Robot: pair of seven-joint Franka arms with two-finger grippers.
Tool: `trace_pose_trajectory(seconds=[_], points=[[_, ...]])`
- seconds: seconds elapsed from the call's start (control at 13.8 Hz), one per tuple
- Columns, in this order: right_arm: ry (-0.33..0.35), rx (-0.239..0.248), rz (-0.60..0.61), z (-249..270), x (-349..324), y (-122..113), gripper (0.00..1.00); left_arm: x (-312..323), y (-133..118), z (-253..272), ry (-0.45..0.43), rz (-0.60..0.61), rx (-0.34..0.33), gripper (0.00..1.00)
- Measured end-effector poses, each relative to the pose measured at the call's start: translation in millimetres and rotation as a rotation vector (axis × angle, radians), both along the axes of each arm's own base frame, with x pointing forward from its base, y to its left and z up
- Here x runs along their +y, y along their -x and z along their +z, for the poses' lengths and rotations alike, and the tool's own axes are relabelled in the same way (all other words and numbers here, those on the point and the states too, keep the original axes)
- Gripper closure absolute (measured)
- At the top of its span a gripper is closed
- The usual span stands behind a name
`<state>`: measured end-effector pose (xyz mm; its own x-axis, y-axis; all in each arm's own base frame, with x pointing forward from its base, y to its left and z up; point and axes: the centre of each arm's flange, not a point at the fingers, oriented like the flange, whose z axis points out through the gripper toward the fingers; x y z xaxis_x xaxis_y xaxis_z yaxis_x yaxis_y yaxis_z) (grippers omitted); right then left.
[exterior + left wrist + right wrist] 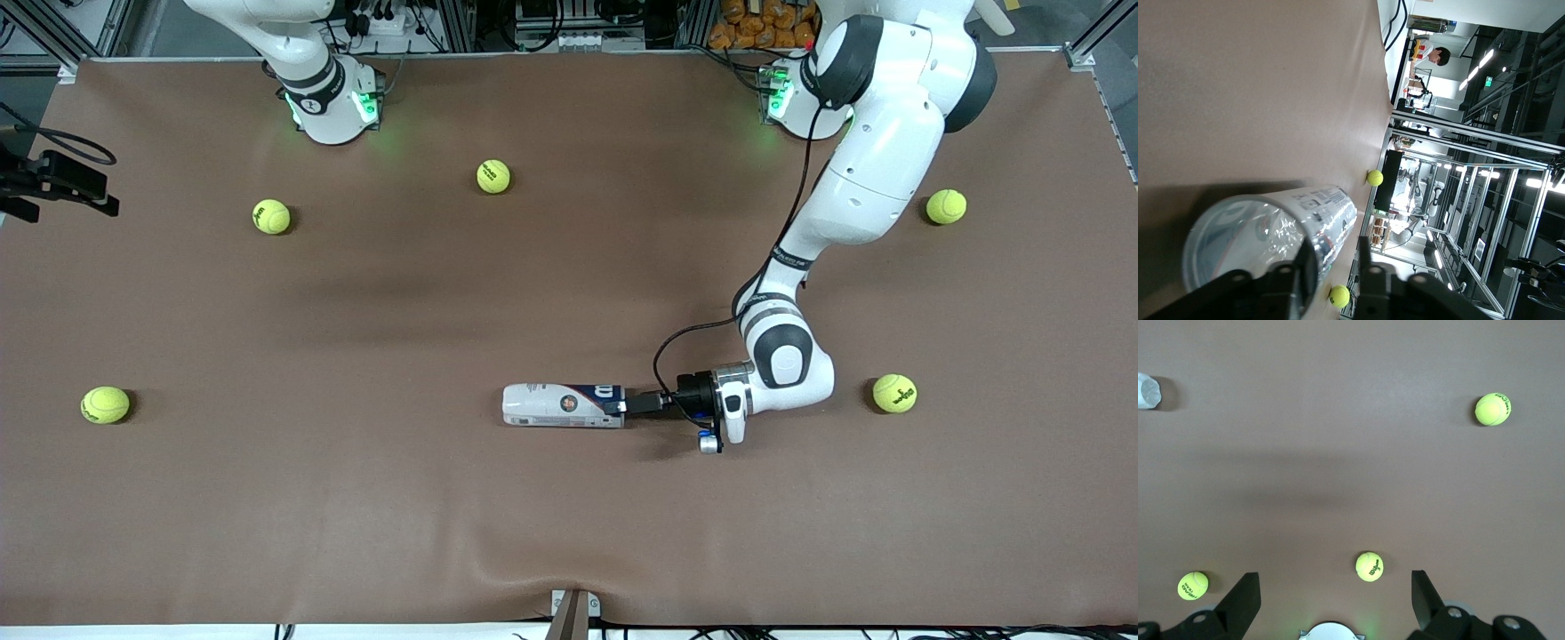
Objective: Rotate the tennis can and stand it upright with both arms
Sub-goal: 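Lift the can with the left gripper, rotating it to stand upright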
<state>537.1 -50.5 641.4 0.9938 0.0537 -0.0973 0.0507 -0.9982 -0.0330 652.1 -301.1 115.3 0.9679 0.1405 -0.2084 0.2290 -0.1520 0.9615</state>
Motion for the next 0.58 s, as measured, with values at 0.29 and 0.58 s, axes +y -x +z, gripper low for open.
trace_pose_trajectory(seconds=[0.29, 0.58], points=[[-0.078, -0.018, -0.144, 1, -41, 4, 0.0, 4, -14, 20, 0.0, 0.004, -0.04, 0.95], [-0.054, -0.012, -0.2, 2, -15, 0, 0.0, 4, -36, 109, -0.095, -0.079, -0.069, 0.95]])
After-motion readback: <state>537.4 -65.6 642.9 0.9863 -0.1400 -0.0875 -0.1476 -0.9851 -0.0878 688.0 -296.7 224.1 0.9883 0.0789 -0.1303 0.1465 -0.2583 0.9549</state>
